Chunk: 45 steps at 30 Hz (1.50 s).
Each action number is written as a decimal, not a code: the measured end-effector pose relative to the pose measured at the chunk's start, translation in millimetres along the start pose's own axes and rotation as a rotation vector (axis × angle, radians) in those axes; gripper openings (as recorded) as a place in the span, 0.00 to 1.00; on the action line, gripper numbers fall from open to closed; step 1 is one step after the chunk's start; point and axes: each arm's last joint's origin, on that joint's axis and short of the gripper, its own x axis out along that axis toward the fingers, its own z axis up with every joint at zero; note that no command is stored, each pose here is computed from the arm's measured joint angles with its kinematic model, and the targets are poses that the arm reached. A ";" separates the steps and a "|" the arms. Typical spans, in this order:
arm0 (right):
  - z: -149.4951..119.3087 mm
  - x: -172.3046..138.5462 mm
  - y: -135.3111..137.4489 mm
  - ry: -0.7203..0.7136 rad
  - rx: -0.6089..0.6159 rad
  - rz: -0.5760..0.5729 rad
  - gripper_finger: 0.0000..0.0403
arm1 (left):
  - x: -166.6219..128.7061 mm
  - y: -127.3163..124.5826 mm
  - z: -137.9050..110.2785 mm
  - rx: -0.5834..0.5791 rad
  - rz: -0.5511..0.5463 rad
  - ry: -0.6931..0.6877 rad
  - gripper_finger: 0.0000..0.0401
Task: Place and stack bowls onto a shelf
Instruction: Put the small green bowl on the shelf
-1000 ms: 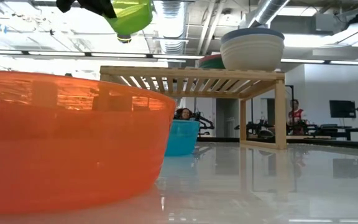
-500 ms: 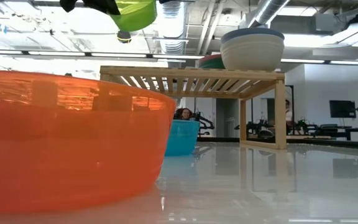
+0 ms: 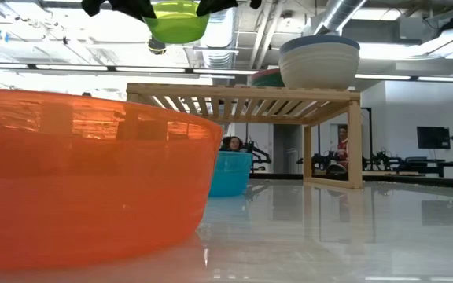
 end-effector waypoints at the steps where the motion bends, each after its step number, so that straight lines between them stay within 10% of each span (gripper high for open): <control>1: 0.0 0.0 0.0 0.000 0.001 0.000 0.07 | 0.2 0.2 0.6 0.006 0.000 -0.002 0.00; 6: -0.3 1.2 -1.3 0.004 0.003 -0.003 0.07 | -0.8 1.3 2.5 0.029 -0.014 -0.002 0.06; 20: 0.2 12.0 -15.7 0.026 0.014 0.021 0.06 | -21.6 17.4 24.4 -0.003 -0.236 0.011 0.59; 34: 27.0 45.5 -125.6 0.119 0.428 0.165 0.06 | -58.8 64.8 61.7 -0.165 -0.256 -0.122 0.61; 45: -16.1 89.9 -109.9 0.350 0.414 0.217 0.06 | -50.9 59.3 53.6 -0.112 -0.170 -0.098 0.61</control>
